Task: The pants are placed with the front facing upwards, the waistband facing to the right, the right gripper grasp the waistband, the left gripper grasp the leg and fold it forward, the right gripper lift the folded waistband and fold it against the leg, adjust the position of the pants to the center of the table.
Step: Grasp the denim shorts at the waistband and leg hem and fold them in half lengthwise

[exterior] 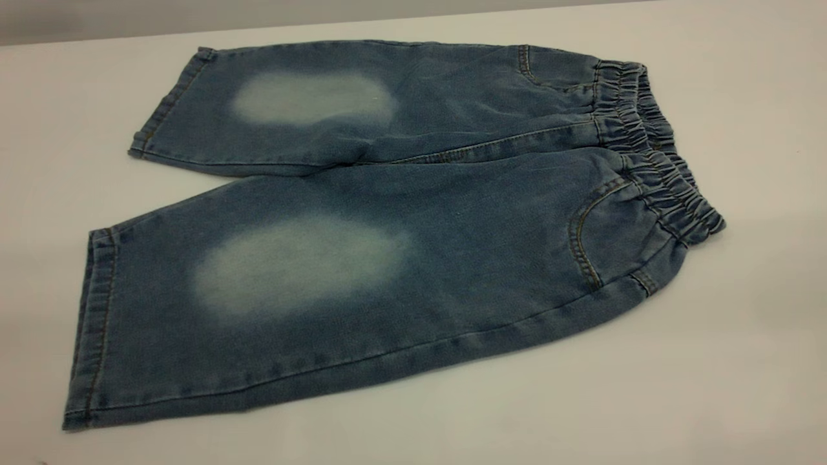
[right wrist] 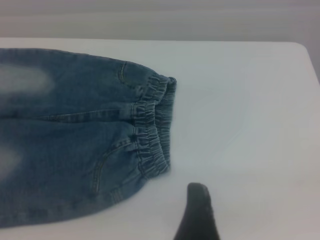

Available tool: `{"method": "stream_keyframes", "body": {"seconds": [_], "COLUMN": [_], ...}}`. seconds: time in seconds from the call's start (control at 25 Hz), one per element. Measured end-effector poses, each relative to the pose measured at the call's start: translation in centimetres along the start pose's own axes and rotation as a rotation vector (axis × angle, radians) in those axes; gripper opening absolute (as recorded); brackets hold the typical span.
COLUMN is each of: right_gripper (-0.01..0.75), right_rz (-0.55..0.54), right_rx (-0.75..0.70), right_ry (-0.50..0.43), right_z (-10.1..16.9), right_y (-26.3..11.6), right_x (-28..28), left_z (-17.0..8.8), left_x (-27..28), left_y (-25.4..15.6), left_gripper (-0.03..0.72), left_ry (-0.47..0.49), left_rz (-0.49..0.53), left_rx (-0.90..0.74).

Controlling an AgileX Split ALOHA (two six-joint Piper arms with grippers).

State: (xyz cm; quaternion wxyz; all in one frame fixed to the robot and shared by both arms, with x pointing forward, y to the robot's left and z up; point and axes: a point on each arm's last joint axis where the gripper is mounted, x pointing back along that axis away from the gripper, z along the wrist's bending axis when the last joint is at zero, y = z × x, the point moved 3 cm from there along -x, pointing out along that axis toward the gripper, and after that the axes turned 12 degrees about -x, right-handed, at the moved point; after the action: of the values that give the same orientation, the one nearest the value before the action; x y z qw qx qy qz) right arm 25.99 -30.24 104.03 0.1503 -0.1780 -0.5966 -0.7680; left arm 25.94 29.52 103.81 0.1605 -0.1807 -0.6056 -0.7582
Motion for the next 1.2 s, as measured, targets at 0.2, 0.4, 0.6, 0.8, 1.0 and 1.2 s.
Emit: {"method": "stream_keyframes", "body": {"seconds": [0.2, 0.4, 0.6, 0.8, 1.0, 1.2], "right_gripper": [0.479, 0.479, 0.479, 0.479, 0.479, 0.479], "right_rz": [-0.012, -0.017, 0.065, 0.182, 0.249, 0.311], "right_rx": [0.018, -0.003, 0.026, 0.015, -0.05, -0.109], "right_ry": [0.012, 0.092, 0.14, 0.168, 0.153, 0.137], "right_z": [0.2, 1.6, 3.2, 4.6, 5.1, 5.3], "right_y": [0.2, 2.0, 4.3, 5.7, 6.4, 6.1], "right_x": [0.2, -0.1, -2.5, -6.6, -10.9, -14.1], "left_z": [0.2, 1.0, 2.2, 3.0, 3.5, 3.2], "left_x": [0.2, 0.1, -1.9, -6.1, -11.0, -15.2], "left_y": [0.8, 3.8, 7.5, 9.3, 9.5, 9.1], "left_gripper": [0.362, 0.362, 0.362, 0.362, 0.362, 0.362], "left_ry": [0.004, 0.008, -0.001, -0.026, -0.052, -0.121], "left_rz": [-0.023, -0.039, 0.005, 0.116, 0.217, 0.293], "left_rx": [0.004, 0.012, 0.018, 0.019, -0.005, -0.012]}}
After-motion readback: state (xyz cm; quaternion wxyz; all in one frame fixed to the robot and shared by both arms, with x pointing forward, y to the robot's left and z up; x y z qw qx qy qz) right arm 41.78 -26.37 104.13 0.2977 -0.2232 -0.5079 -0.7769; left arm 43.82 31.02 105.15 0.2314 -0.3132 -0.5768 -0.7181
